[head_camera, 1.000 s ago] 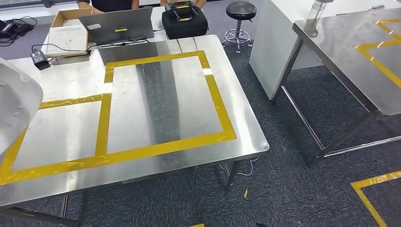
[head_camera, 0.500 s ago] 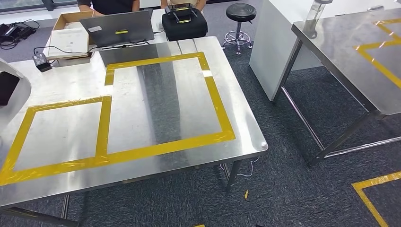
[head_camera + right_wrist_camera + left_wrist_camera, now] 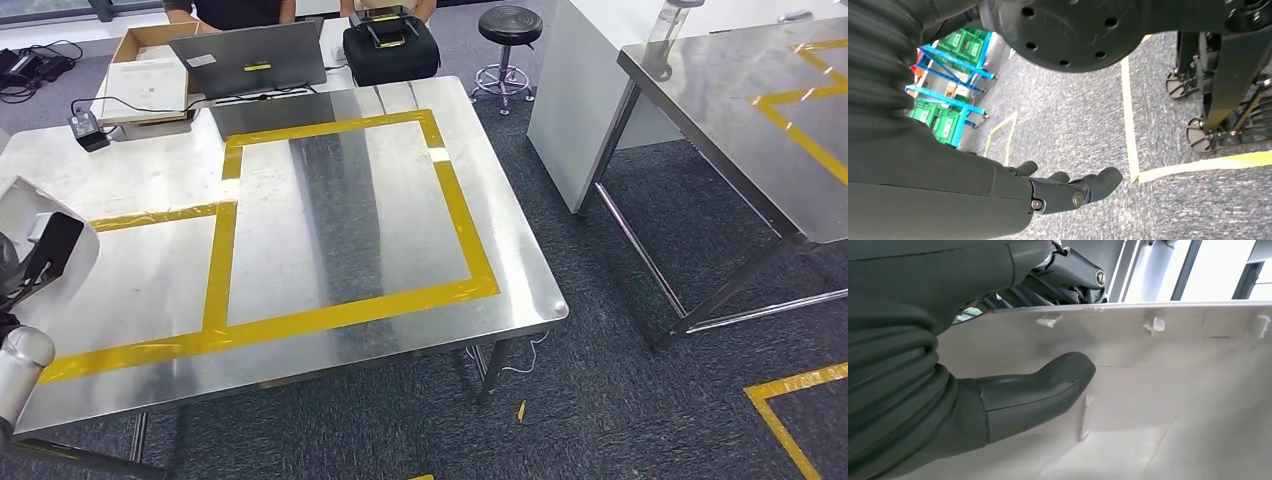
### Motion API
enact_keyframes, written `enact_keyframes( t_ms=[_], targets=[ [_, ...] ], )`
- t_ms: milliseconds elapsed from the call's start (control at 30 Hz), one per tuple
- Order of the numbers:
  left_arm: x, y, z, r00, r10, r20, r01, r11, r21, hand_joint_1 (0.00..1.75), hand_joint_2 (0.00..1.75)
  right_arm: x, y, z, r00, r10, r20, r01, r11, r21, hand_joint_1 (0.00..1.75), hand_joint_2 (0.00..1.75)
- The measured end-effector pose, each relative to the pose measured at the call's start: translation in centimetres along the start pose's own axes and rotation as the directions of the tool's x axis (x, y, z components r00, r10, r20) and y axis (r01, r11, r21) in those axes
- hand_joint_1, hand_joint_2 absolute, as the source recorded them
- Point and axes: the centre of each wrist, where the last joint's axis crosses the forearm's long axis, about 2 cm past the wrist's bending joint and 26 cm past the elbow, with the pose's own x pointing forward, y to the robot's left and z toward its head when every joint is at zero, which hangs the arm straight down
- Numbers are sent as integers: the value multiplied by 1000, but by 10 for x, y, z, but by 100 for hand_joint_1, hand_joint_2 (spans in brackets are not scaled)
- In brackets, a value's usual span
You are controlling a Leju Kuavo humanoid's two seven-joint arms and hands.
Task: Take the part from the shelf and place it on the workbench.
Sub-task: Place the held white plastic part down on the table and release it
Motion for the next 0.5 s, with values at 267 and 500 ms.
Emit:
enact_keyframes(
  t_ms=[267, 500],
  targets=[
    [-13, -12, 16, 999, -45, -25, 44, 998, -37, 175, 175, -2, -7, 0, 1000, 27, -7, -27, 1000, -9, 0, 175],
    [-32, -21, 33, 992, -120, -25, 119, 992, -51, 0, 175, 0, -15, 1, 997, 76, -11, -76, 997, -25, 0, 0]
  ],
)
